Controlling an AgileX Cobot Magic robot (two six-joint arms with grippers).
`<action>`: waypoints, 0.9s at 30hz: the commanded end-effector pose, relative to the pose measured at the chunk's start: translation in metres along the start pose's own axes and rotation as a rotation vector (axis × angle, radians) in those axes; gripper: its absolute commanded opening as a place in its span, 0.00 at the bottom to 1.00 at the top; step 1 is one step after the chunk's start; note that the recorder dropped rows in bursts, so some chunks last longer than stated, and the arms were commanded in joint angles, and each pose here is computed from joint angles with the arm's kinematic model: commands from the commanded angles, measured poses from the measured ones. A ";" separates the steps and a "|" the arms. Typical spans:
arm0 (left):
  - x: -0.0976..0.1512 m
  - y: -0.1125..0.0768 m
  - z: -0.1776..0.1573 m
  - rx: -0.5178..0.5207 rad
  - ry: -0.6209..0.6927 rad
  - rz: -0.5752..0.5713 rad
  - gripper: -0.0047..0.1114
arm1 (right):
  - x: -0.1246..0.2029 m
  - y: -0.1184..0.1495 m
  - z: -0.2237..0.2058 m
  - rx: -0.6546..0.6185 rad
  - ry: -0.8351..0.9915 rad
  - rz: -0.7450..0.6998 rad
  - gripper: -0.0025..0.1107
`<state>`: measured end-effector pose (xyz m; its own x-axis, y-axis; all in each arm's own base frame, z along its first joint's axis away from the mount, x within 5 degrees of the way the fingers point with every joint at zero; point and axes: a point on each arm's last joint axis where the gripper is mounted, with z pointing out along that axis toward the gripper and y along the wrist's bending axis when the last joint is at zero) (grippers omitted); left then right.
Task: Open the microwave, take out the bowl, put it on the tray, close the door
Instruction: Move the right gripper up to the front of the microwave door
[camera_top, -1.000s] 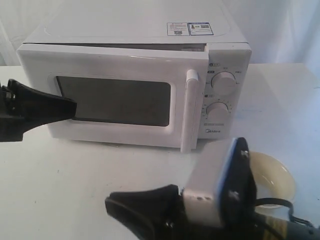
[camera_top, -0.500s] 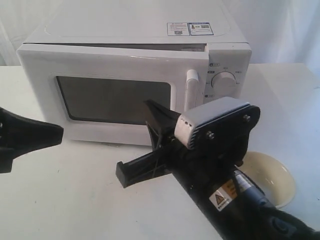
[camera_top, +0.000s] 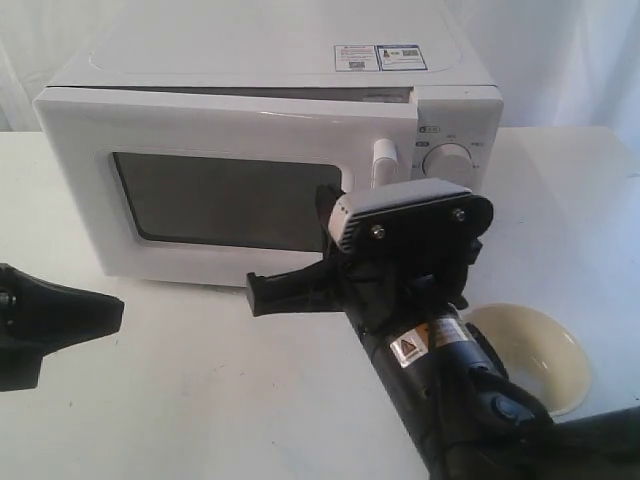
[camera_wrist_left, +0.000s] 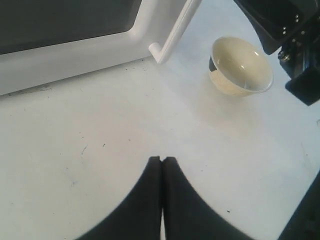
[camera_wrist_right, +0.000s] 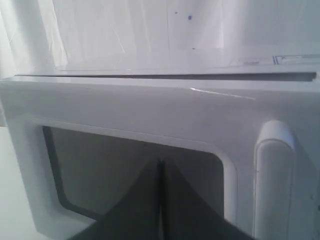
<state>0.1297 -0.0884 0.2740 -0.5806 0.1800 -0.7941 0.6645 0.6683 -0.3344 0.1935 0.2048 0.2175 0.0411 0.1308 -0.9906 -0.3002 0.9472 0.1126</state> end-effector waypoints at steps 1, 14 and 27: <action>0.001 -0.003 0.000 0.024 -0.007 -0.024 0.04 | -0.002 0.001 0.015 0.019 -0.037 -0.092 0.02; 0.002 -0.004 0.000 0.032 -0.001 -0.017 0.04 | 0.006 -0.013 0.058 0.147 -0.049 -0.093 0.02; 0.002 -0.004 0.000 0.038 0.002 0.003 0.04 | 0.016 -0.023 0.092 0.194 -0.069 -0.115 0.02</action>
<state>0.1286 -0.0889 0.2740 -0.5728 0.1944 -0.7963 0.6785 0.6575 -0.3275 0.2771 0.2170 0.2065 0.1170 0.0404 -0.9923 -0.1443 0.9893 0.0232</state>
